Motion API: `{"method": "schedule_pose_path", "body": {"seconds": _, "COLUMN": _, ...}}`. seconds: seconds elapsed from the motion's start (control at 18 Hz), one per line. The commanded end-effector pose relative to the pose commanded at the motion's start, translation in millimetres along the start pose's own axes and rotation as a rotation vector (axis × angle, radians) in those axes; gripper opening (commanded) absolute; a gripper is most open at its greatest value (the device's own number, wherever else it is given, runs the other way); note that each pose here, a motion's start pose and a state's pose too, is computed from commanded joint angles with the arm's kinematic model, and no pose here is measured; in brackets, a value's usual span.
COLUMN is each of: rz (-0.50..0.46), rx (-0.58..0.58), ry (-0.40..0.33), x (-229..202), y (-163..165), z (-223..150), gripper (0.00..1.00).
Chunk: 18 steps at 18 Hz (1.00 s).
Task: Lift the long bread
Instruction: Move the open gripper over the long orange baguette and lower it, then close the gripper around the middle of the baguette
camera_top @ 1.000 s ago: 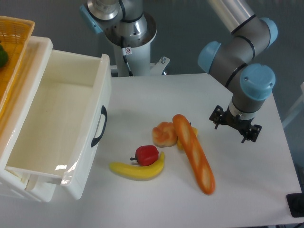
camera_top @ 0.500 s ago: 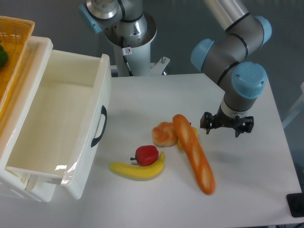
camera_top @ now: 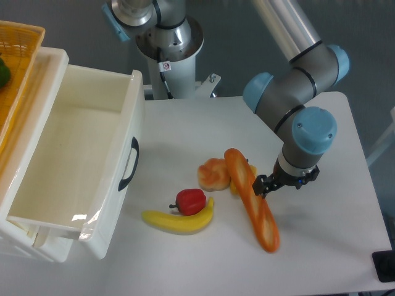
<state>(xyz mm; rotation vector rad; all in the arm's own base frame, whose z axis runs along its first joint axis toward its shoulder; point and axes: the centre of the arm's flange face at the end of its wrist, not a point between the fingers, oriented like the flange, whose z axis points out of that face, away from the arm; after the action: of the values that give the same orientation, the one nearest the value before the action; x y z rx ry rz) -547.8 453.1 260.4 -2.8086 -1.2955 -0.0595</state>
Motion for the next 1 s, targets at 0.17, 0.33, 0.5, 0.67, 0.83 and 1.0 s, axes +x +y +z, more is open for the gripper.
{"method": "schedule_pose_path", "body": {"seconds": 0.17, "rz": -0.037, "rx": 0.0, "ry": 0.002, "x": 18, "y": -10, "z": 17, "gripper": 1.0}}
{"method": "schedule_pose_path", "body": {"seconds": 0.33, "rz": -0.027, "rx": -0.013, "ry": 0.004, "x": 26, "y": -12, "z": 34, "gripper": 1.0}}
{"method": "schedule_pose_path", "body": {"seconds": 0.5, "rz": -0.003, "rx": -0.022, "ry": 0.005, "x": 26, "y": -9, "z": 39, "gripper": 1.0}}
{"method": "schedule_pose_path", "body": {"seconds": 0.67, "rz": 0.001, "rx": -0.026, "ry": 0.005, "x": 26, "y": -8, "z": 41, "gripper": 0.97}}
{"method": "schedule_pose_path", "body": {"seconds": 0.83, "rz": 0.008, "rx": -0.044, "ry": 0.007, "x": 33, "y": -8, "z": 53, "gripper": 0.79}}
{"method": "schedule_pose_path", "body": {"seconds": 1.0, "rz": 0.009, "rx": -0.049, "ry": 0.005, "x": 33, "y": -7, "z": 57, "gripper": 0.58}}
